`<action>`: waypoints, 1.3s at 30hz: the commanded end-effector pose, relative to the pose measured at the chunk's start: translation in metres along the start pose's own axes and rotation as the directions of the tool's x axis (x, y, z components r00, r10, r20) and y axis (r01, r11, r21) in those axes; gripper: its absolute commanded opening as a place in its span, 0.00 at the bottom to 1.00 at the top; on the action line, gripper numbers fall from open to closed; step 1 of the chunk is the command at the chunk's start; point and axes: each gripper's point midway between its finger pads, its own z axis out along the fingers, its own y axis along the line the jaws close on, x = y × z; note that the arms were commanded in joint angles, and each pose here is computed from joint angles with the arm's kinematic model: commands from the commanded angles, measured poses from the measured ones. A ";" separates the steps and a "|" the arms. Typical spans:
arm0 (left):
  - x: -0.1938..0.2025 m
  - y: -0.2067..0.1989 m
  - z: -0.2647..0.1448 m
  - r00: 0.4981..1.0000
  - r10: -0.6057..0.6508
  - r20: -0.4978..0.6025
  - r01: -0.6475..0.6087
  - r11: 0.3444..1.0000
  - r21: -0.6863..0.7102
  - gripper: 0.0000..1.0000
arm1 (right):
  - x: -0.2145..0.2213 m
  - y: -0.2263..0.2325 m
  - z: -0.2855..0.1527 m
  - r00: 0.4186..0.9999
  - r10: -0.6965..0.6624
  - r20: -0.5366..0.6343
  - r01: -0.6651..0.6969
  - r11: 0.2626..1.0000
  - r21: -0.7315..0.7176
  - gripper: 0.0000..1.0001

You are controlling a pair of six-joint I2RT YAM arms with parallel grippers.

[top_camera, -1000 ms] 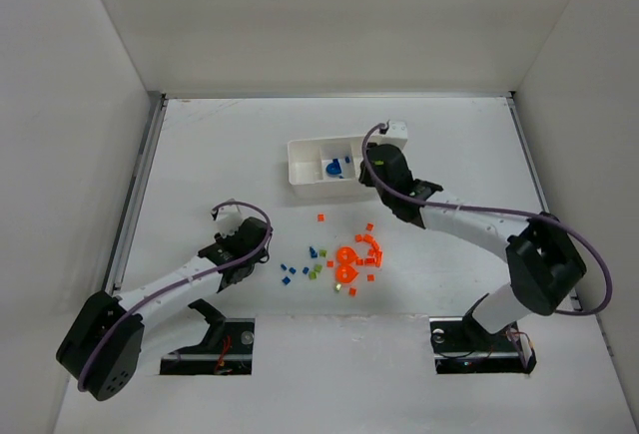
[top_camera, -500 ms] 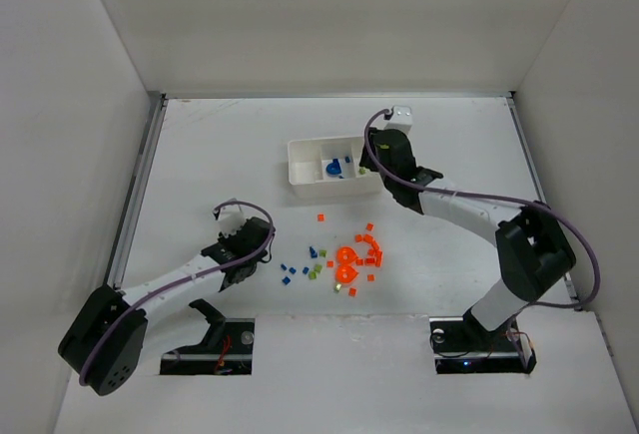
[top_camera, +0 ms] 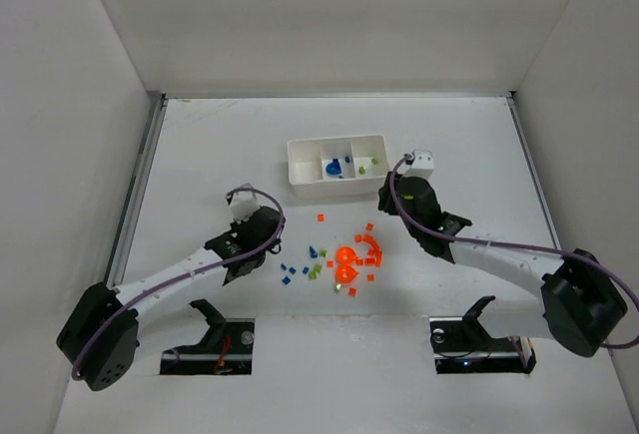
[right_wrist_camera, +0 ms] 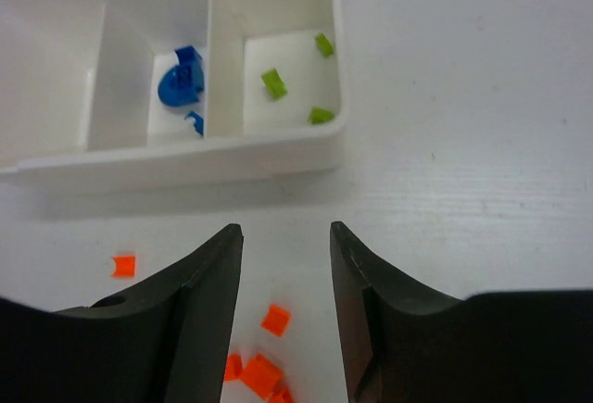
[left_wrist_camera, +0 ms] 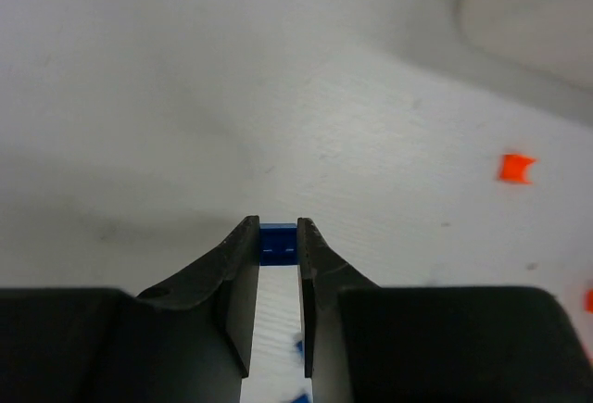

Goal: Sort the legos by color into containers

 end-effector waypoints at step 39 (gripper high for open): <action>-0.100 -0.140 -0.012 0.982 -0.012 0.190 -0.049 0.949 0.312 0.32 | 0.119 0.140 -0.068 0.978 -0.149 -0.149 0.063 0.882 -0.467 0.40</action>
